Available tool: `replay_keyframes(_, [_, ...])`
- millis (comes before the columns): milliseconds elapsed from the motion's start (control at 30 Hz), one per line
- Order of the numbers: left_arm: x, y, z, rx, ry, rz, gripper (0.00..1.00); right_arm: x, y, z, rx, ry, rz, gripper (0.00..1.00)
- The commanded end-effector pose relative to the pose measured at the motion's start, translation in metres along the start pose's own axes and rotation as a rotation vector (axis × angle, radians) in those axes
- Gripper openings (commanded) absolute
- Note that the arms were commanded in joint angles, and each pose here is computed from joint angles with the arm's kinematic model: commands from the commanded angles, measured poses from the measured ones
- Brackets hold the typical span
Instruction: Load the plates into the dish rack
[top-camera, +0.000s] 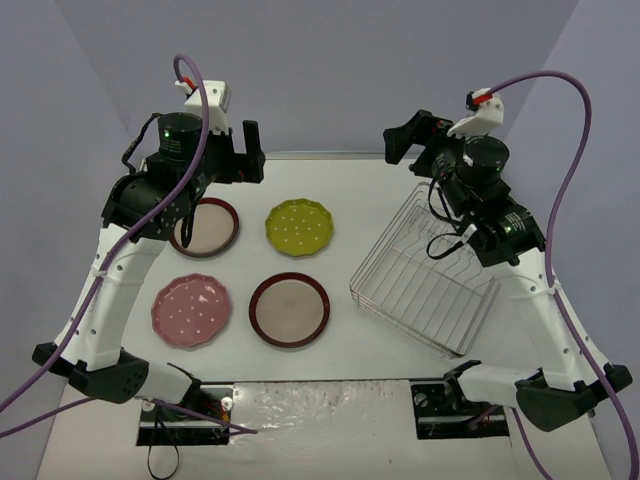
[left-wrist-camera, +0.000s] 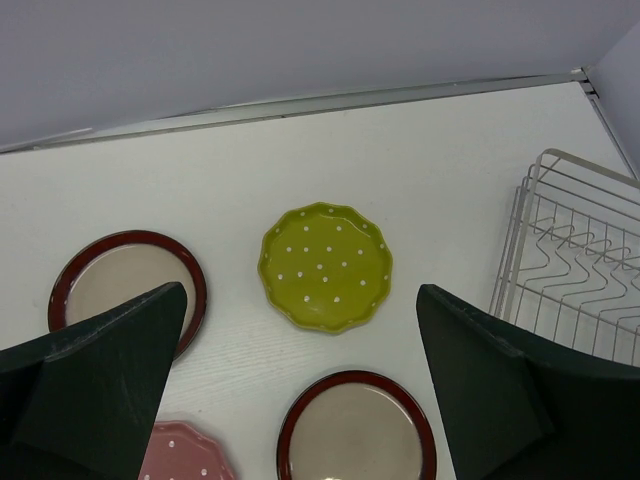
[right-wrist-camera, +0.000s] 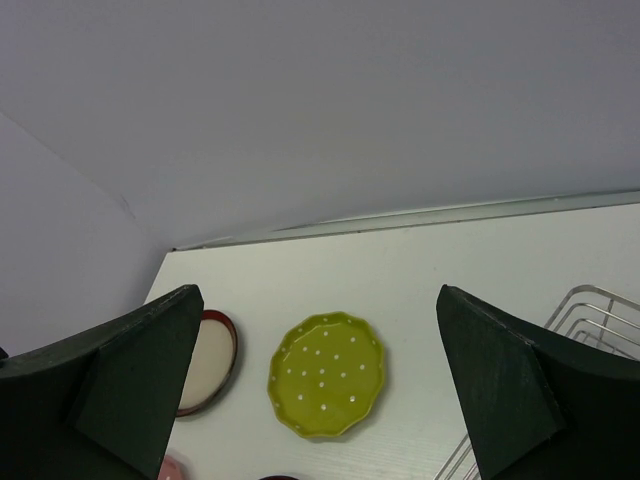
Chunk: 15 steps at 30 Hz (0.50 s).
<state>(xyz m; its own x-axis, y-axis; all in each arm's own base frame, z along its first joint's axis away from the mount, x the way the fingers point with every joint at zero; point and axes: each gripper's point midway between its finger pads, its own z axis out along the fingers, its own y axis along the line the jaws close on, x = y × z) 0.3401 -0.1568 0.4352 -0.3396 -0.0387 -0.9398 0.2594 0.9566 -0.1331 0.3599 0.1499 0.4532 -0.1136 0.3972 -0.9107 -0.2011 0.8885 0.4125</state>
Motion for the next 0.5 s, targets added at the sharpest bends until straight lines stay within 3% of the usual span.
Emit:
replay_keyframes(0, [-0.022, 0.002, -0.015, -0.003, -0.09, 0.004, 0.97, -0.032, 0.011, -0.011, -0.041, -0.123, 0.009, 1.0])
replay_keyframes(367, [-0.017, 0.008, -0.019, -0.031, -0.091, -0.01, 0.97, -0.023, 0.005, -0.014, -0.022, -0.11, 0.043, 1.0])
replay_keyframes(467, [0.008, 0.016, -0.013, -0.068, -0.053, -0.052, 0.97, -0.01, -0.001, -0.018, -0.012, -0.087, 0.068, 1.0])
